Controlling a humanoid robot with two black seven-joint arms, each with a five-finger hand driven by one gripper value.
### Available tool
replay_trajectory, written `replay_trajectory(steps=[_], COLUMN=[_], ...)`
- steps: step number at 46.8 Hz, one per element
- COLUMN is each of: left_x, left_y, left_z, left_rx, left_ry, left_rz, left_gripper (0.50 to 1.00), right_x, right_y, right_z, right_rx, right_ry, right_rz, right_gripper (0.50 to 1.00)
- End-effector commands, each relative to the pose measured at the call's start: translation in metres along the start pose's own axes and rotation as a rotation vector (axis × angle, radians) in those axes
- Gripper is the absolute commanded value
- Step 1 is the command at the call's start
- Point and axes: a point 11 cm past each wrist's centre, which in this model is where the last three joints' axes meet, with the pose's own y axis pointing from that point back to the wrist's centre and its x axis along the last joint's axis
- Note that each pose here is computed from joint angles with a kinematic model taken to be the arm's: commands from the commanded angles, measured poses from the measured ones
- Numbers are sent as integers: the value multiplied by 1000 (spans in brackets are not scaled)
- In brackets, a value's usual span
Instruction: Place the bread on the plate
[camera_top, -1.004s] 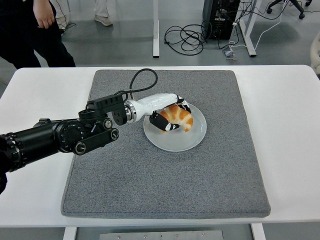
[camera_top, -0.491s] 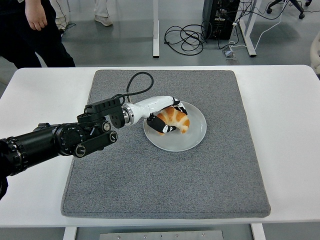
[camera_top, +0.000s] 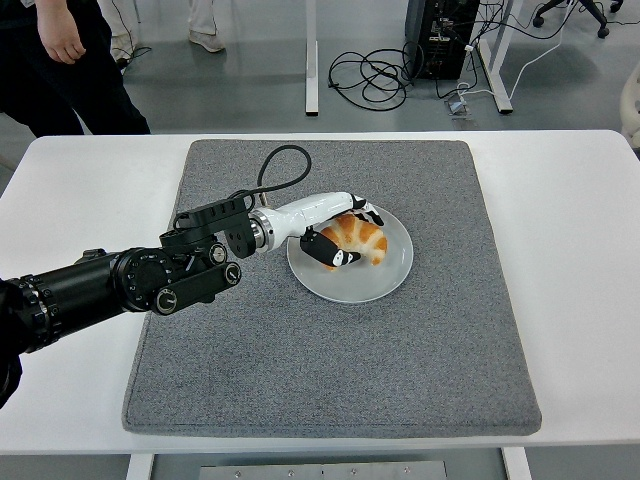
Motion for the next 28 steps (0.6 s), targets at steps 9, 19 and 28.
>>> replay_trajectory(steps=[9, 19, 28], left_x=[1, 2, 8], left_y=[1, 0, 0], left_z=[-2, 0, 5], left_rx=[7, 5, -7], left_ry=[37, 46, 75], left_rz=[9, 13, 25], left_gripper=[805, 828, 839], right_x=[0, 0, 0], right_y=[0, 0, 0], right_z=[0, 0, 1], right_rx=[0, 0, -1], right_ry=[-1, 0, 0], right_rz=[0, 0, 0], right_gripper=[1000, 1000, 1000])
